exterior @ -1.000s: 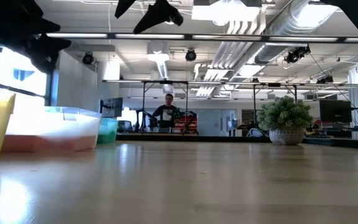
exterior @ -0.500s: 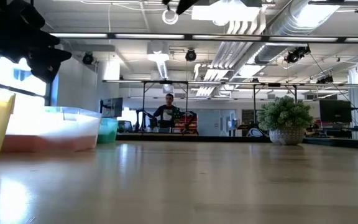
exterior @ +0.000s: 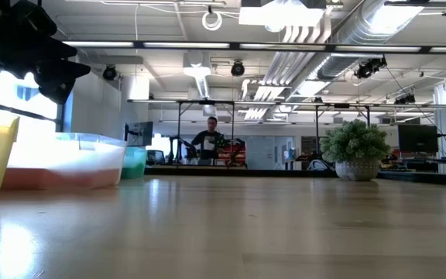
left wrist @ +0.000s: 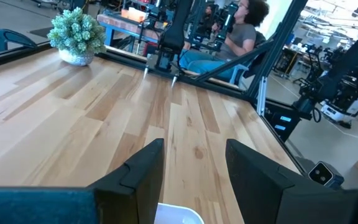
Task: Sort & place blocks by color
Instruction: Return to Home Position
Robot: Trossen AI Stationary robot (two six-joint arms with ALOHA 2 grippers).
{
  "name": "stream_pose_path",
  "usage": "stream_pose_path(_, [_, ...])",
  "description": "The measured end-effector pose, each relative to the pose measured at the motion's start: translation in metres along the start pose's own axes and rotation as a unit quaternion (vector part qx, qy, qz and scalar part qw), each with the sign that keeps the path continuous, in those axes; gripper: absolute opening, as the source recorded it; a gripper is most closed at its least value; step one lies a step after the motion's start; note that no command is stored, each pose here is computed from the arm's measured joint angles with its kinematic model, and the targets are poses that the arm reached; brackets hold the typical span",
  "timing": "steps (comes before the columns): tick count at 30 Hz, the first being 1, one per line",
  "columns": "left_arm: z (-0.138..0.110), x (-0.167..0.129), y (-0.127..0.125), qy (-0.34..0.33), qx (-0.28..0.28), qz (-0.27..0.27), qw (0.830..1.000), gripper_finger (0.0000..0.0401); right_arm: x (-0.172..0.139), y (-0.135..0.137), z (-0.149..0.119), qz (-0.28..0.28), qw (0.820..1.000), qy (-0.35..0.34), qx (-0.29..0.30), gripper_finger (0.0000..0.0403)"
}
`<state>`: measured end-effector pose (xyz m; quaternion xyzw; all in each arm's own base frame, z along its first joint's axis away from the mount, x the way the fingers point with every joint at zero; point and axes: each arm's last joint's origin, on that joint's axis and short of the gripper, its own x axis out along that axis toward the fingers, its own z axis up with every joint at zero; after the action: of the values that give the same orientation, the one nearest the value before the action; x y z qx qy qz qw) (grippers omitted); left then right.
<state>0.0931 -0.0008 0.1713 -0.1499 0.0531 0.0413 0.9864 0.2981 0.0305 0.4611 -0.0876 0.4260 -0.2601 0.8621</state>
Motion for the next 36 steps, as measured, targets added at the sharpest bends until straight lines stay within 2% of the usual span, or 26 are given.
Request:
stream_pose_path(4, [0.0,0.0,0.0,0.0,0.0,0.001,1.0,0.0161,-0.011,-0.017,-0.031,-0.017,1.0,0.008,0.006,0.0236])
stream_pose_path(7, [0.0,0.0,0.0,-0.001,0.0,0.001,1.0,0.0161,-0.009,-0.024,-0.061,-0.03,0.999,-0.007,0.043,0.0236])
stream_pose_path(11, [0.0,0.0,0.0,-0.001,0.0,0.003,1.0,0.0161,-0.002,-0.027,-0.099,0.002,0.994,-0.05,0.094,0.0236])
stream_pose_path(15, [0.0,0.0,0.0,-0.001,0.006,0.003,1.0,0.0161,0.008,-0.027,-0.134,0.025,0.988,-0.086,0.124,0.0236])
stream_pose_path(22, [0.0,0.0,0.0,-0.001,0.066,0.003,0.998,0.0161,0.039,-0.019,-0.194,0.034,0.98,-0.115,0.158,0.0236])
stream_pose_path(30, [0.0,0.0,0.0,-0.001,0.069,0.003,0.998,0.0161,0.072,-0.008,-0.253,0.052,0.967,-0.14,0.207,0.0236])
stream_pose_path(36, [0.0,0.0,0.0,-0.001,0.069,0.003,0.998,0.0161,0.088,-0.003,-0.283,0.07,0.954,-0.164,0.241,0.0236])
